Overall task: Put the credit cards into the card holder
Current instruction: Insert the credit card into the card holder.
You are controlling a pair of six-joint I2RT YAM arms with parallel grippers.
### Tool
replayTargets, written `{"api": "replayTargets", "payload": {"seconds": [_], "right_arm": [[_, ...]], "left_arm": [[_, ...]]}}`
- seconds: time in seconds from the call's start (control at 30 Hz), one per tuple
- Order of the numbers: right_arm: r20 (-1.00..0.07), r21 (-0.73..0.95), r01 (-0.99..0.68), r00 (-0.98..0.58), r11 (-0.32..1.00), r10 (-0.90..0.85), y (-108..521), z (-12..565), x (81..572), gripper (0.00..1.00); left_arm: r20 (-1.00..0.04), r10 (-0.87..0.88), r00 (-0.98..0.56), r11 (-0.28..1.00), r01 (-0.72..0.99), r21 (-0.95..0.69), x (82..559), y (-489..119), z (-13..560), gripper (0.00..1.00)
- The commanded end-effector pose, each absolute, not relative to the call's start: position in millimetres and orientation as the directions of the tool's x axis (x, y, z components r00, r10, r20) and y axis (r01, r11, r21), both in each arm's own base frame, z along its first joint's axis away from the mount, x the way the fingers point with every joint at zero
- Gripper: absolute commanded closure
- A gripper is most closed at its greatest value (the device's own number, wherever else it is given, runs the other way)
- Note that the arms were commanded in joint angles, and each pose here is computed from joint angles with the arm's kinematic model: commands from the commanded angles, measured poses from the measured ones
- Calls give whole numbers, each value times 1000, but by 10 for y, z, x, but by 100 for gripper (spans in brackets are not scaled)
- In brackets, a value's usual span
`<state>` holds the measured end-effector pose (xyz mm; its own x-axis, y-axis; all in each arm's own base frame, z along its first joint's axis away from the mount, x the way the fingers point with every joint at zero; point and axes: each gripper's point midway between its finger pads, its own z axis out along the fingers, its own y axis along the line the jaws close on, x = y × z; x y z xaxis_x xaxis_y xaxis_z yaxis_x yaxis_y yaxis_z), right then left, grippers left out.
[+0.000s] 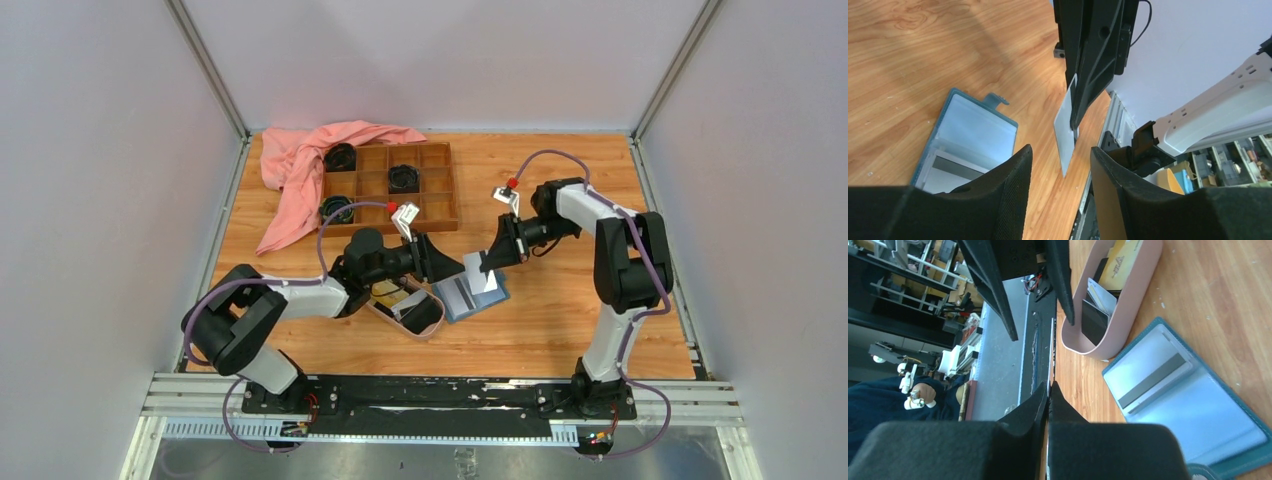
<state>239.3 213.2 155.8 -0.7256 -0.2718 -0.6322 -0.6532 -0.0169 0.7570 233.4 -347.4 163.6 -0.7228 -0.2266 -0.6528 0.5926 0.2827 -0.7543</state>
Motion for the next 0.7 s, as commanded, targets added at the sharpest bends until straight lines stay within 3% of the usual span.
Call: {"api": "replayTargets", "payload": {"seconds": [0.0, 0.3, 0.5, 0.6, 0.67], "right_arm": [[-632, 767, -634, -718, -99, -292, 2205, 1694, 2166, 100], [-635, 764, -636, -709, -111, -307, 2244, 1692, 2133, 100], [-631, 767, -632, -712, -110, -309, 2244, 1680, 2134, 100], [-632, 766, -633, -710, -111, -310, 2248, 1679, 2136, 99], [-630, 767, -632, -711, -109, -312, 2247, 1675, 2135, 98]], "left_arm": [[-660, -215, -720, 218, 623, -751, 2279, -3489, 1697, 53], [-628, -211, -749, 146, 611, -778, 2241, -3565, 1739, 70], [-597, -234, -767, 84, 596, -799, 2223, -3598, 1816, 75], [-586, -227, -778, 69, 587, -807, 2205, -3608, 1803, 86], [-583, -226, -780, 74, 583, -809, 2206, -3606, 1777, 100]]}}
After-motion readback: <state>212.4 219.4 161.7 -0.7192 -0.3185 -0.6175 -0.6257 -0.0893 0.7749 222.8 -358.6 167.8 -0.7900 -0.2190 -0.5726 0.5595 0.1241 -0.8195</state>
